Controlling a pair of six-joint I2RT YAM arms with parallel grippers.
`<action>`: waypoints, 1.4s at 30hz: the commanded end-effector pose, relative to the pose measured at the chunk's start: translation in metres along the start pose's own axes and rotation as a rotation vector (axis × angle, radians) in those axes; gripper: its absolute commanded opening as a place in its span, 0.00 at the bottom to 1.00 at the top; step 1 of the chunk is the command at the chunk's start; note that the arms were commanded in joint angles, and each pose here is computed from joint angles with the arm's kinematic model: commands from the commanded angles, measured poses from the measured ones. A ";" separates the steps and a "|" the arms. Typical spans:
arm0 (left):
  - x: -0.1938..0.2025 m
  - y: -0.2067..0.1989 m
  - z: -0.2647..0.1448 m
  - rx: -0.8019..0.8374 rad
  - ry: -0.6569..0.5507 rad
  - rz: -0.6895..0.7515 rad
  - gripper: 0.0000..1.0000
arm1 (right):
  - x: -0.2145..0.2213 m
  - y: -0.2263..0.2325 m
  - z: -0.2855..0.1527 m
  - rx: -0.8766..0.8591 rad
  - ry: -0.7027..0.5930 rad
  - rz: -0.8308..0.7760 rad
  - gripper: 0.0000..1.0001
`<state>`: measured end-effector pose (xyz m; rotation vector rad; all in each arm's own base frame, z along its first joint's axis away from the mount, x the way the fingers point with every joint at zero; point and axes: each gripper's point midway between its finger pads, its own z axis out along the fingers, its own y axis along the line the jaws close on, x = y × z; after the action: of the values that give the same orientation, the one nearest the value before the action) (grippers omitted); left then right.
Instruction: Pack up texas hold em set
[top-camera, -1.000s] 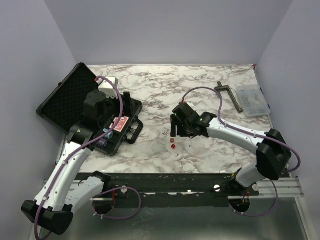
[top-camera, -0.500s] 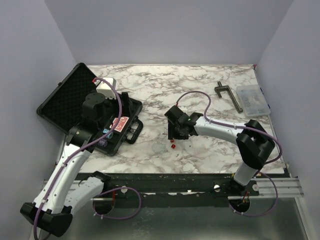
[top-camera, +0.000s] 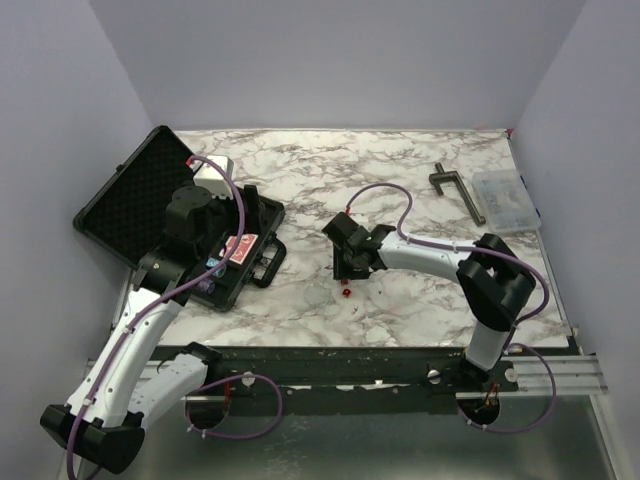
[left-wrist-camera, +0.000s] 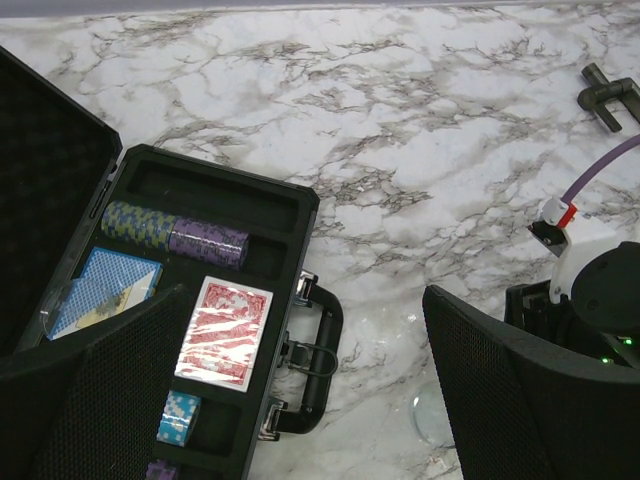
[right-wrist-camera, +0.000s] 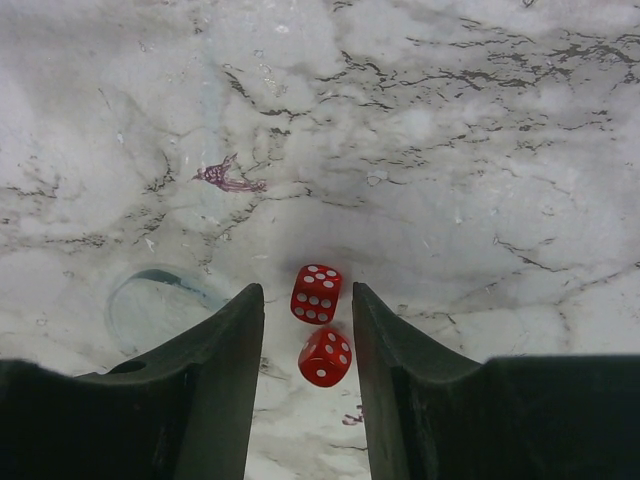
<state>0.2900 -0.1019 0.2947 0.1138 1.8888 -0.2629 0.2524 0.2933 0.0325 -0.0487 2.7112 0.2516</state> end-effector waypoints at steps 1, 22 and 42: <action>0.000 0.002 -0.001 -0.011 -0.009 0.012 0.97 | -0.005 0.005 0.003 0.012 -0.016 0.003 0.43; 0.000 0.002 -0.001 -0.008 -0.008 0.015 0.97 | 0.003 0.003 0.009 0.051 0.023 -0.049 0.36; 0.000 0.001 0.000 -0.008 -0.005 0.017 0.97 | 0.012 0.001 0.011 0.084 0.058 -0.118 0.32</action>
<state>0.2900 -0.1018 0.2946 0.1177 1.8884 -0.2607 0.2470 0.2991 0.0219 -0.1587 2.7579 0.1679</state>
